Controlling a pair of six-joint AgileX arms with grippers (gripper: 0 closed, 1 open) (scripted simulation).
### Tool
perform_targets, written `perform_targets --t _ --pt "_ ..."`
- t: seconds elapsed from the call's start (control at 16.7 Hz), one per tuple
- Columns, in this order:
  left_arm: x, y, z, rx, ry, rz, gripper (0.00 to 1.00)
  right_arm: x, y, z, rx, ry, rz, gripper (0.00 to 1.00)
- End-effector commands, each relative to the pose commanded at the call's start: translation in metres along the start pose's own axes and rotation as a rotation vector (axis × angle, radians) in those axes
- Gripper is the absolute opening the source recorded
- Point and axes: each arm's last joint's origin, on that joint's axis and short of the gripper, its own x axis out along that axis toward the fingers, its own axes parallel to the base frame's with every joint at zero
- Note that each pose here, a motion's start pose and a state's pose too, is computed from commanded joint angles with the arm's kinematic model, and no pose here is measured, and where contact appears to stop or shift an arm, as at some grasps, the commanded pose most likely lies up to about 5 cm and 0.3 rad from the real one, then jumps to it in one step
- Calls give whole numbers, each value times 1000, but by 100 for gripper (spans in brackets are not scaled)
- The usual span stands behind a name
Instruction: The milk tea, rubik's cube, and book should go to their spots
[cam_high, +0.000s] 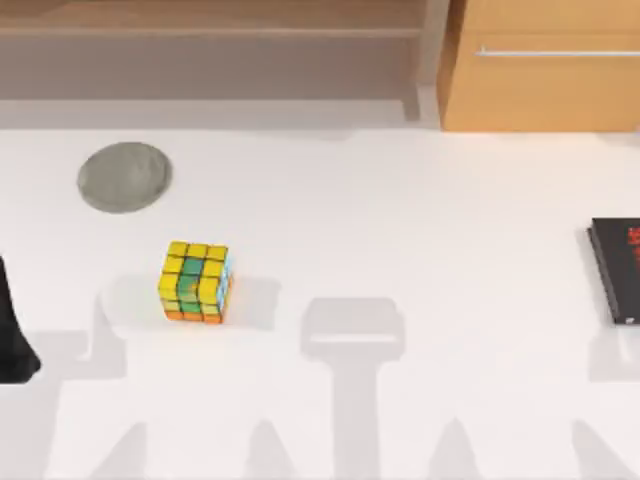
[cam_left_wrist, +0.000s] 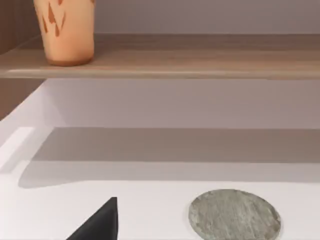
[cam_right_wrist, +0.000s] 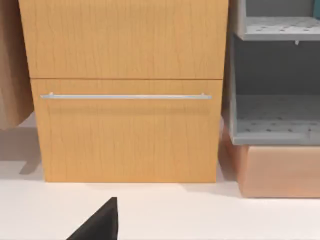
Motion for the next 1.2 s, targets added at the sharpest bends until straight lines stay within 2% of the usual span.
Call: perform_targets --t 0.24,0.54,0.72,0.96,1.2 --pt "1 1 7 0 -12 -1 100 0 0 0 0 0 0 100" --pt "14 6 58 1 -74 -8 100 0 0 0 0 0 0 100" --pt "42 14 87 -1 -50 -11 100 0 0 0 0 0 0 100" --pt "91 28 102 -12 14 -14 100 0 0 0 0 0 0 100" --pt "134 48 118 -8 -14 -16 100 0 0 0 0 0 0 100"
